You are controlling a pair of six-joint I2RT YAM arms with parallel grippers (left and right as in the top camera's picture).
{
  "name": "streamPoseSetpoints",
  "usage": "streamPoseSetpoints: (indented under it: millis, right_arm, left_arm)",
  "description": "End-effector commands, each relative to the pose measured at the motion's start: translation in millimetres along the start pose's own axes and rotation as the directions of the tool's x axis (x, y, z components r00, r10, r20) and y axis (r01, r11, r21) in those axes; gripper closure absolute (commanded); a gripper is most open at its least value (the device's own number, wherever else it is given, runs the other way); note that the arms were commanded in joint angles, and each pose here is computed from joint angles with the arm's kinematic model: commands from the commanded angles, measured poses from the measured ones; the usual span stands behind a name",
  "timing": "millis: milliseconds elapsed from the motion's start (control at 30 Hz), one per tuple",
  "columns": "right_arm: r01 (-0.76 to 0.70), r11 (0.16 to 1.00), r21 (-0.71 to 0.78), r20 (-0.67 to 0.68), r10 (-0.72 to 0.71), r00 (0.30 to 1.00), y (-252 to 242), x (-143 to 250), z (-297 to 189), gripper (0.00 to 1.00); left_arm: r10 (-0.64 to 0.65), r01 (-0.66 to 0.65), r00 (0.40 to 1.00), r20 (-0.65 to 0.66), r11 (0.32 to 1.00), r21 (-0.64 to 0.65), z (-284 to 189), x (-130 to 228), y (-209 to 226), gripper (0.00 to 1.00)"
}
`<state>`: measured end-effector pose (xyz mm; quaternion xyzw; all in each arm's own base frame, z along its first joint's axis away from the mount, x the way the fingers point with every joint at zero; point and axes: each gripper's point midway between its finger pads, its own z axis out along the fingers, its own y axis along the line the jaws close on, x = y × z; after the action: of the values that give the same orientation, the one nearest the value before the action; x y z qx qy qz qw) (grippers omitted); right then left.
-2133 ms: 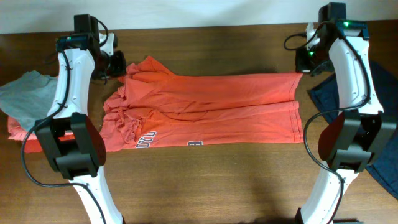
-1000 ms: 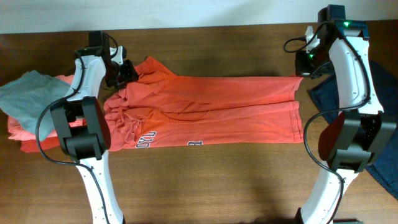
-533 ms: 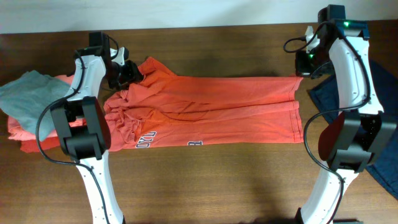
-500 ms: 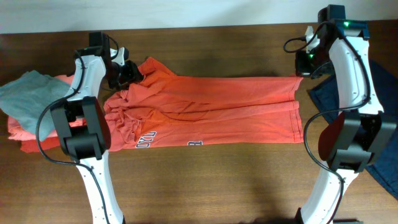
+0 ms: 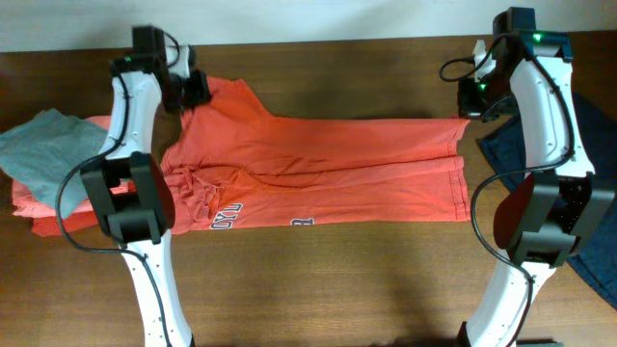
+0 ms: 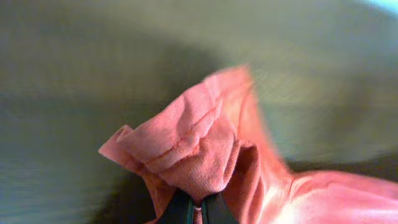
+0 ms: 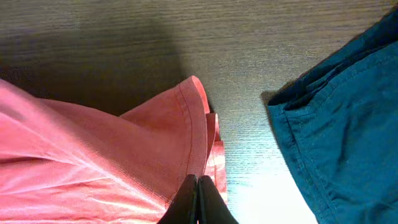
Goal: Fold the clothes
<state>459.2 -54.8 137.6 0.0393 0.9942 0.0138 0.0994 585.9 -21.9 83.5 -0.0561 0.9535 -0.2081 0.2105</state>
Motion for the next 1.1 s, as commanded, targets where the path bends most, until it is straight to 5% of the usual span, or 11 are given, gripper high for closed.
streamPoseSetpoints:
  millis: [0, 200, 700, 1067]
  right_arm:
    - [0.000, 1.000, -0.001, 0.024, 0.000, 1.000, 2.1, -4.1, -6.3, 0.96]
    - [0.000, 1.000, -0.002, 0.024, 0.000, 1.000, 2.2, -4.0, -6.3, 0.96]
    - [0.006, 0.995, 0.097, -0.149, 0.009, 0.989, -14.4, 38.1, -7.1, 0.96]
    - [-0.011, 0.995, 0.101, -0.269, 0.038, 0.962, -25.8, 72.9, 29.2, 0.96]
  left_arm:
    - [0.074, -0.077, 0.986, 0.147, 0.997, 0.013, -46.4, -45.9, -23.0, 0.98]
    - [0.071, -0.071, 0.994, 0.082, 0.997, 0.003, -54.2, -30.8, -24.2, 0.93]
    - [-0.084, -0.042, 0.943, -0.321, 0.930, -0.365, -79.9, 73.9, 41.0, 1.00]
    - [-0.152, -0.036, 0.877, -0.455, 0.925, -0.378, -85.4, 112.0, 43.3, 1.00]
